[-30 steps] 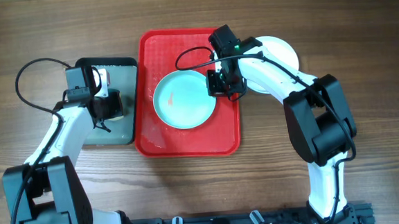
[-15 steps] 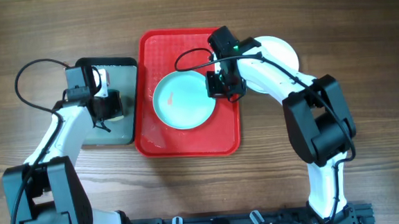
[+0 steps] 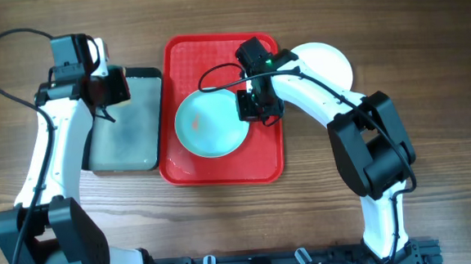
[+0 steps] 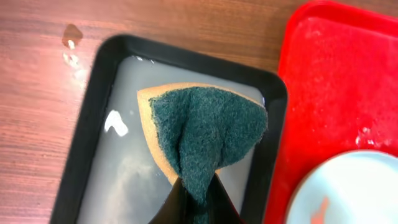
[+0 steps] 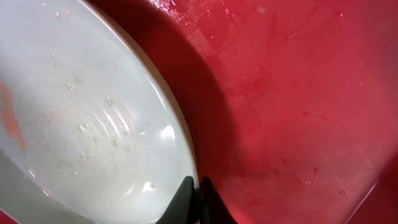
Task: Clean dirty plates on tray and stack at the side
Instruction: 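Lift the sponge and carry it right toward the light blue plate, then scrub the light blue plate with the sponge while the right gripper holds it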
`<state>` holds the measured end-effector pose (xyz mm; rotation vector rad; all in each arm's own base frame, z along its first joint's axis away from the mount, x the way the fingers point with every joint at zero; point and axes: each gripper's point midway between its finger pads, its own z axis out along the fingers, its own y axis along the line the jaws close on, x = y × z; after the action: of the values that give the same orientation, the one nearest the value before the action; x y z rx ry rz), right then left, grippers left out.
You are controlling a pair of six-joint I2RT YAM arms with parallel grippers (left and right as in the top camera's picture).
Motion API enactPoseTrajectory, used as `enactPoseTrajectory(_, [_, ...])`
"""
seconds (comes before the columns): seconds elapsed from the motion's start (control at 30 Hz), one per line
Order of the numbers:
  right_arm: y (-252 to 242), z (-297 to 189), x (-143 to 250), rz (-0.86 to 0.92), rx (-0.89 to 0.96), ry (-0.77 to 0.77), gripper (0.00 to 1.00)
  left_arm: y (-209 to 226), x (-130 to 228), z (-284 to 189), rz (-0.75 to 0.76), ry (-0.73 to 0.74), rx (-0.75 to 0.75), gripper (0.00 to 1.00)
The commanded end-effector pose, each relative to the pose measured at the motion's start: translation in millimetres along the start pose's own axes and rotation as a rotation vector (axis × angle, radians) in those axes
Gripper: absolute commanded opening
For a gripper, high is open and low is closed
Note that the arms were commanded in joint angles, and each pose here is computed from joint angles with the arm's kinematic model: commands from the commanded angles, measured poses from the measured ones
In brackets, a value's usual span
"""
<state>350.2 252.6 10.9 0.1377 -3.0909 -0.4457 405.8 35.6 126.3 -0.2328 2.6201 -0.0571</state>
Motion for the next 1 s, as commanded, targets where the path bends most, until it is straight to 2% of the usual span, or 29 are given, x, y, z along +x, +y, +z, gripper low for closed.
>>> enactPoseTrajectory(0.0, [1.1, -6.4, 3.4, -0.005, 0.015, -0.014, 0.04, -23.0, 6.6, -2.4, 0.009, 0.030, 0.072, 0.04])
enactPoseTrajectory(0.27, [1.3, -6.4, 3.0, -0.005, 0.014, -0.016, 0.04, -79.5, 25.0, -7.7, 0.064, 0.094, 0.258, 0.04])
enactPoseTrajectory(0.43, [1.3, -6.4, 3.1, -0.006, 0.014, -0.016, 0.04, -110.5, 44.4, -6.5, 0.067, 0.142, 0.290, 0.04])
enactPoseTrajectory(0.6, [1.3, -6.4, 3.0, -0.006, 0.014, -0.016, 0.04, -140.4, 67.4, -0.8, 0.147, 0.166, 0.326, 0.04])
enactPoseTrajectory(0.97, [1.3, -6.4, 3.1, -0.006, 0.014, -0.016, 0.04, -157.0, 99.5, 27.0, 0.135, 0.235, 0.296, 0.04])
